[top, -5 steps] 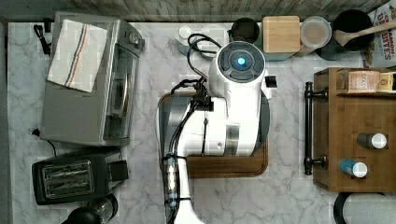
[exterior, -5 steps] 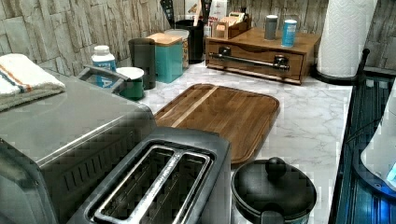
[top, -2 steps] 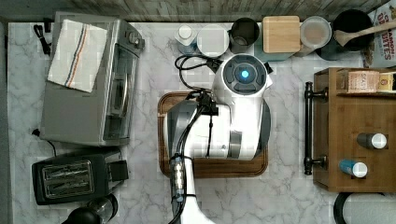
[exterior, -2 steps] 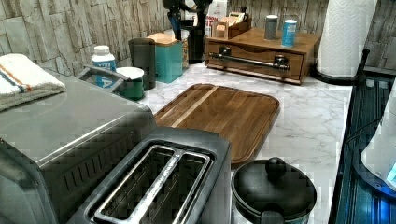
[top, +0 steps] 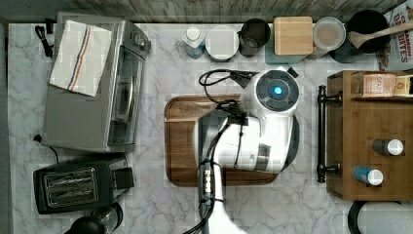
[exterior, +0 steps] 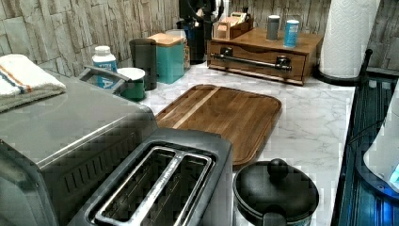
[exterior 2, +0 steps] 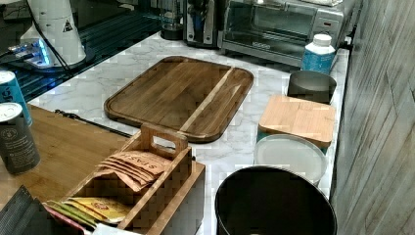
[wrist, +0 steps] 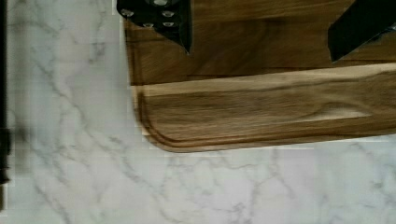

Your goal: Open the drawer.

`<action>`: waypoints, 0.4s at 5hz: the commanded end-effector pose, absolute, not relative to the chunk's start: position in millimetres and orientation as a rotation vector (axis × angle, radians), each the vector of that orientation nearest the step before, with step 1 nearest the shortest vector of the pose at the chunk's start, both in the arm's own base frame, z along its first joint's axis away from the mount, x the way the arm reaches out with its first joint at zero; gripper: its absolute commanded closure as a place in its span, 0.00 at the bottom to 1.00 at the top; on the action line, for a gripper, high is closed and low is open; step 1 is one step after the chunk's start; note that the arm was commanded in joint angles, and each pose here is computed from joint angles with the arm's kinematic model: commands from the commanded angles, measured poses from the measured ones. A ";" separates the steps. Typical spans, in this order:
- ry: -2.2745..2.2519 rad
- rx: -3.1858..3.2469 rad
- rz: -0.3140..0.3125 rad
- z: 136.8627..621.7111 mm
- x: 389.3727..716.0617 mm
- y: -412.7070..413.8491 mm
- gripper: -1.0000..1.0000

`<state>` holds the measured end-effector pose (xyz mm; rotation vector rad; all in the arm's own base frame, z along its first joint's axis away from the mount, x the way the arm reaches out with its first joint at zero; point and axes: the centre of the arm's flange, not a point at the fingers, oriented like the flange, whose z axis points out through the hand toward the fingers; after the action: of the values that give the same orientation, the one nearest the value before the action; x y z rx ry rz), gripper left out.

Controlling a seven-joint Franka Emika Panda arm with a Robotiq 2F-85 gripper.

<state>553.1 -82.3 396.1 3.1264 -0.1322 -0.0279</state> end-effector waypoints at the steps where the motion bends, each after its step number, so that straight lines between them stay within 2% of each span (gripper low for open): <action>1: -0.186 3.041 0.158 407.5 513.7 -221.7 0.00; 2: -0.169 3.009 0.175 395.7 513.1 -233.5 0.00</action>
<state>521.7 -209.5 383.8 3.0443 -0.2029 0.1418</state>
